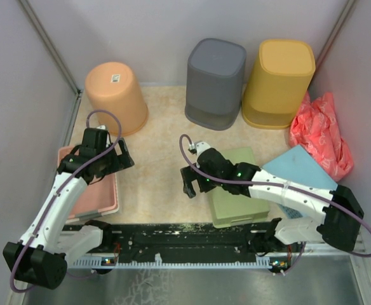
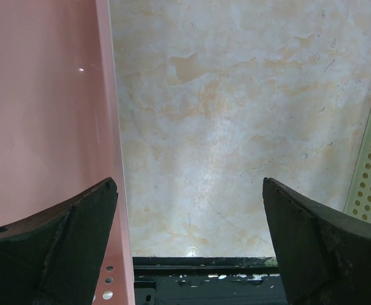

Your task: Turn the large container upside down

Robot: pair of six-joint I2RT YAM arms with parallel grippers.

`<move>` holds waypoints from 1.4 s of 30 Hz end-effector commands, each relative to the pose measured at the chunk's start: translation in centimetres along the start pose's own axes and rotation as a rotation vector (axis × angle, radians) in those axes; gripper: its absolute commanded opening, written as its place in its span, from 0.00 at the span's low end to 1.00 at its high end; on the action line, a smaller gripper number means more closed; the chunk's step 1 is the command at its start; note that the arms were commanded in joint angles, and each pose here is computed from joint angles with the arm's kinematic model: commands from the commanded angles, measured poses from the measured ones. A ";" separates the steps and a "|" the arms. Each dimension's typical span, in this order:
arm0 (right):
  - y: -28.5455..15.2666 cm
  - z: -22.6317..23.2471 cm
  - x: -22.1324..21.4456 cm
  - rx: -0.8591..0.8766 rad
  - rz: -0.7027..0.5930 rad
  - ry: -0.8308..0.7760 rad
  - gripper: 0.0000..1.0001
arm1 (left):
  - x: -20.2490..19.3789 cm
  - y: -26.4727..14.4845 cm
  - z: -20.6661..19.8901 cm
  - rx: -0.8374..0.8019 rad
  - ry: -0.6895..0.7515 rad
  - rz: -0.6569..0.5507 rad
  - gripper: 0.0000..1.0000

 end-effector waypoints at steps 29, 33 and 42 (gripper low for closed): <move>6.3 -10.8 5.1 -0.317 0.026 0.089 0.99 | 1.2 -0.6 -0.3 -0.016 0.032 -0.040 1.00; 4.6 -9.0 7.1 -0.209 -0.045 0.124 0.98 | 1.6 -1.7 -0.4 -0.013 0.024 -0.055 1.00; -1.0 -5.7 8.4 -0.010 -0.243 0.190 0.98 | 0.5 -1.5 1.5 0.086 0.018 -0.055 0.97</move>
Point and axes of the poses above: each gripper's point midway between its finger pads, its own y axis out along the fingers, its own z axis along the line the jaws close on, x = y × z, the point moved 6 cm from there along -y, back along the fingers, and after that the axes turned 7 degrees about -y, right-handed, at the moved point
